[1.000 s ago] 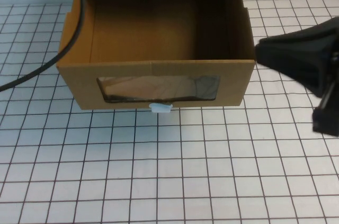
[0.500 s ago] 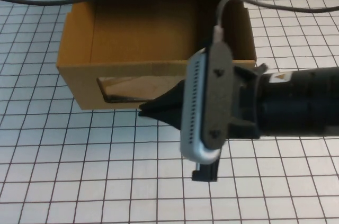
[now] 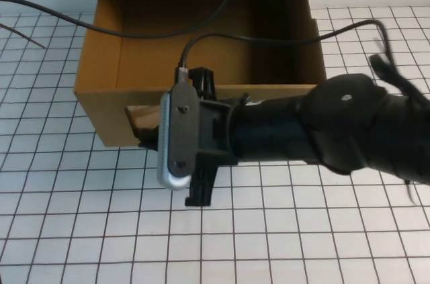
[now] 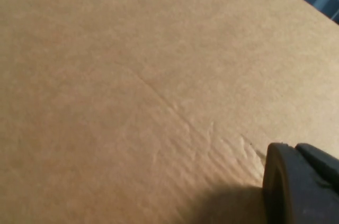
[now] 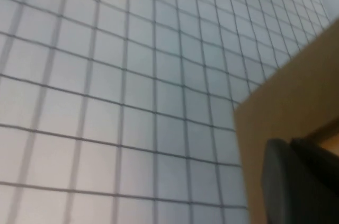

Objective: Close the shoe box
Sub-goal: Close the shoe box with your right arm

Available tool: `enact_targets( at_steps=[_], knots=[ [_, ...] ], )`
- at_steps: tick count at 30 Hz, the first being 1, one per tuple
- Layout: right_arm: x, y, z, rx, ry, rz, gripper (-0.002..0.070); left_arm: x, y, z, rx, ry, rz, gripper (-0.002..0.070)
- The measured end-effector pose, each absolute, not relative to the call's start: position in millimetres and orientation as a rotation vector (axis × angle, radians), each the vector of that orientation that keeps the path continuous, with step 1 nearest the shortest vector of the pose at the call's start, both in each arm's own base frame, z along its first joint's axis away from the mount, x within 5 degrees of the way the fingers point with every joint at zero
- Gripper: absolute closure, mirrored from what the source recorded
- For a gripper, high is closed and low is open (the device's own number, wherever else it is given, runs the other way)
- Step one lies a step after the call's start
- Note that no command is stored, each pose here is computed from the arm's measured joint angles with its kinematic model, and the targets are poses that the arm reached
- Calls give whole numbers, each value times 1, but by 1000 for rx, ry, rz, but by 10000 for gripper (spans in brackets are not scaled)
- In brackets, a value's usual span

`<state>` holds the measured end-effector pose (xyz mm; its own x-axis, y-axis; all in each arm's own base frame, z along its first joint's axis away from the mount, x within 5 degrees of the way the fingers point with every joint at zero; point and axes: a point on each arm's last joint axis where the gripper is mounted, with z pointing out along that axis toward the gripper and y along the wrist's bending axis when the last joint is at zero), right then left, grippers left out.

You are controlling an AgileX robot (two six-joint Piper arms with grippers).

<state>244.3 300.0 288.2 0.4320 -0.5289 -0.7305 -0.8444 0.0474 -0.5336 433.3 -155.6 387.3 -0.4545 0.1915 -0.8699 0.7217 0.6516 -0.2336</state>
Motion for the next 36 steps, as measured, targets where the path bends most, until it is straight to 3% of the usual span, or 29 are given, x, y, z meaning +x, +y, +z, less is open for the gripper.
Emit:
enact_targets(
  at_steps=[12, 21, 28, 36],
  knots=[
    [315, 320, 289, -1507, 1242, 234, 689, 435, -156, 387, 694, 1975, -760, 677],
    [357, 313, 288, -1520, 1192, 325, 689, 435, -158, 387, 676, 1964, -806, 677],
    [359, 312, 290, -1588, 1128, 328, 690, 434, -160, 389, 690, 1936, -838, 677],
    [327, 313, 319, -1703, 1083, 344, 689, 435, -158, 390, 693, 1931, -834, 677]
  ],
)
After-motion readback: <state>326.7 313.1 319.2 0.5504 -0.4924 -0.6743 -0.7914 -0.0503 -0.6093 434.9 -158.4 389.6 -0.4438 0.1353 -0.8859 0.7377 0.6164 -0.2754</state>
